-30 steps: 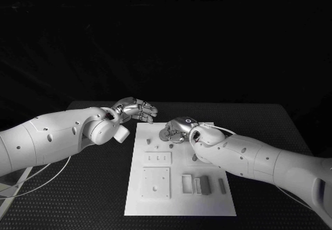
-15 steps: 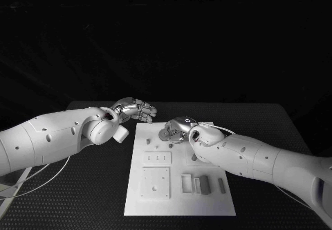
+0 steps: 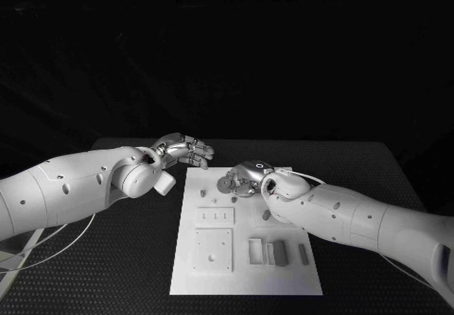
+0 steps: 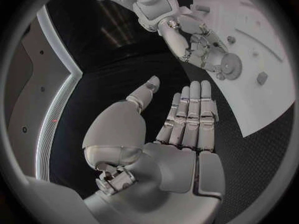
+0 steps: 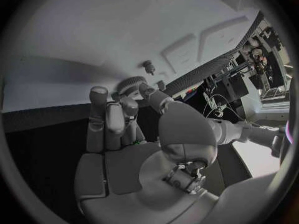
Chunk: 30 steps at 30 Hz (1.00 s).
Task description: Assemble the parts on the task board
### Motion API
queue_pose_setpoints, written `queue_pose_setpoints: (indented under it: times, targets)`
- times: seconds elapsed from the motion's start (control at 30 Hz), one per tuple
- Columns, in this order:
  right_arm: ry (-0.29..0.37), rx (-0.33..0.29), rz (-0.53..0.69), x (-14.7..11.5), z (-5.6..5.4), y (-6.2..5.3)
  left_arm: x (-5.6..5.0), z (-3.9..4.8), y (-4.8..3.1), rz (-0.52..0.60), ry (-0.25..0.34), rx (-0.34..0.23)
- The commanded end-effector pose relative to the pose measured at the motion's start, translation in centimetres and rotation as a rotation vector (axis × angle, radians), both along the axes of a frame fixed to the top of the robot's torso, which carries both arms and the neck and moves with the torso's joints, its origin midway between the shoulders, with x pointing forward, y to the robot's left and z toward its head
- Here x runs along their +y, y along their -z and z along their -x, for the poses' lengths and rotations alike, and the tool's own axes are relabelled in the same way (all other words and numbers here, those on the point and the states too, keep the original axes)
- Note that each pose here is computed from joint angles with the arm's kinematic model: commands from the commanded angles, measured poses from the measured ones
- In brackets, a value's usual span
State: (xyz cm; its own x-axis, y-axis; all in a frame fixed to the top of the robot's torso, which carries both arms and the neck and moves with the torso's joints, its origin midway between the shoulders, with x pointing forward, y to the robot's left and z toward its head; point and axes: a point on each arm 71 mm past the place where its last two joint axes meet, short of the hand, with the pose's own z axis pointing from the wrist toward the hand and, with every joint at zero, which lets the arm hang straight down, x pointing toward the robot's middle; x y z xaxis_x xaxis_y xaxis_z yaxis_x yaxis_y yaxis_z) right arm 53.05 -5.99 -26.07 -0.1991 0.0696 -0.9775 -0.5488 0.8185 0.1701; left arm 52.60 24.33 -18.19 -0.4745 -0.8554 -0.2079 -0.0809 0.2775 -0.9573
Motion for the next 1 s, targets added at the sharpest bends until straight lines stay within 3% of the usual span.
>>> queue_pose_setpoints:
  times: [0.03, 0.47, 0.9, 1.0]
  targets:
    - [-0.014, 0.012, 0.020, 0.2, 0.2, 0.2, -0.1, 0.05, -0.10, 0.007, 0.009, -0.003]
    - [-0.001, 0.006, 0.006, -0.3, 0.2, -0.1, 0.1, 0.05, -0.10, 0.007, 0.007, -0.003]
    - [0.031, -0.063, -0.124, -0.9, -0.3, -3.6, 0.7, -0.17, -0.11, 0.004, -0.010, -0.010]
    - [0.054, -0.027, -0.188, -1.5, -0.6, -4.3, 1.0, -0.39, -0.07, 0.001, -0.016, -0.012]
